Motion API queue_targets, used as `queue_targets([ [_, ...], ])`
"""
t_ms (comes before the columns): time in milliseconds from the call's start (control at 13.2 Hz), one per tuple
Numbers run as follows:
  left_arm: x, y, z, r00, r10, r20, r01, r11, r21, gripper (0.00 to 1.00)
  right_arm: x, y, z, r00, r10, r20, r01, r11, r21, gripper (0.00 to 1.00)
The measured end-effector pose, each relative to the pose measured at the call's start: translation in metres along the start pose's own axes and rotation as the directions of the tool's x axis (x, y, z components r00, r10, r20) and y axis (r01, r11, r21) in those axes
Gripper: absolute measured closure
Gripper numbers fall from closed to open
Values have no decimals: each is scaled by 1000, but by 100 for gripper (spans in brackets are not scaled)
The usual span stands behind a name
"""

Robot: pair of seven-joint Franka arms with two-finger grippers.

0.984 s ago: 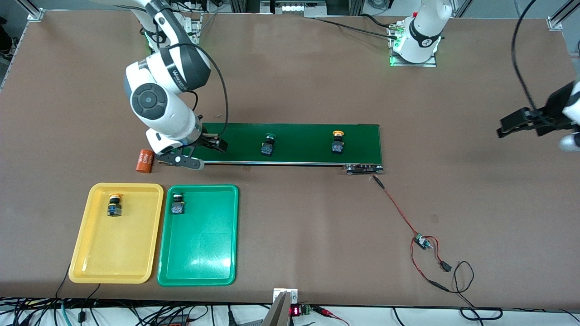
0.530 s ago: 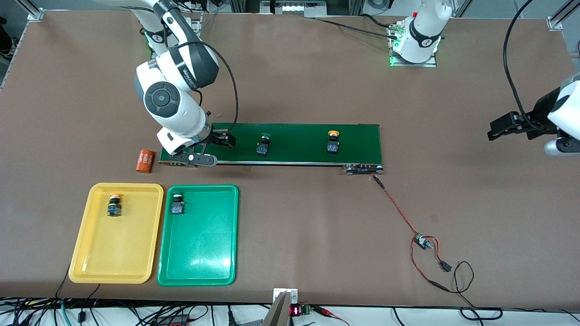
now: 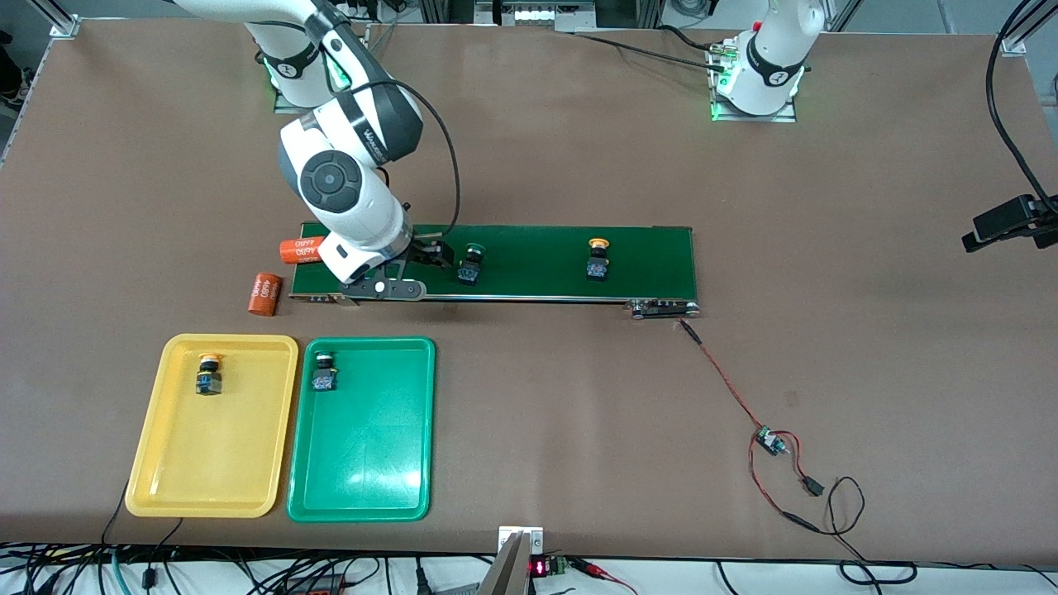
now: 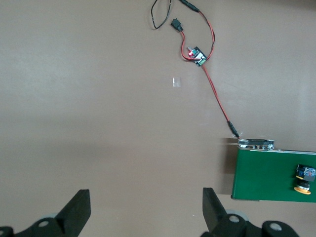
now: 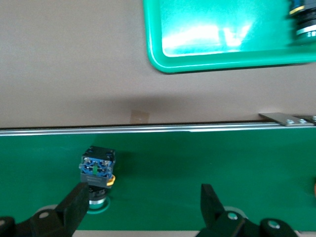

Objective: Sort buttons by color to trays
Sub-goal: 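Grasp the green-capped button with the right gripper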

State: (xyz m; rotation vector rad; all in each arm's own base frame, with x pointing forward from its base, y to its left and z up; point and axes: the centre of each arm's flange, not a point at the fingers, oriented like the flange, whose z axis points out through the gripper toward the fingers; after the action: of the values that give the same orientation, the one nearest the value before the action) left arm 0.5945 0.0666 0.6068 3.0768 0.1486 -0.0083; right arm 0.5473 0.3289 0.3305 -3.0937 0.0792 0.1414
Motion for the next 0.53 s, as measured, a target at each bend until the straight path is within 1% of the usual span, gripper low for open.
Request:
queue_targets([
  [227,-1,42,3,1000,10,5,-10,1000,-8,0,-1,-9,16,1000,-19,-5,19,1000,0,0],
  [378,-1,44,3,1000,14,6,-14,1000,-10,0,0,-13,24,999,-27,-17,27,1000,8,0],
  [530,-1,40,2,1000,7,6,-7,1000,-12,0,1,-13,28,1000,-19,-15,20,1000,10,0],
])
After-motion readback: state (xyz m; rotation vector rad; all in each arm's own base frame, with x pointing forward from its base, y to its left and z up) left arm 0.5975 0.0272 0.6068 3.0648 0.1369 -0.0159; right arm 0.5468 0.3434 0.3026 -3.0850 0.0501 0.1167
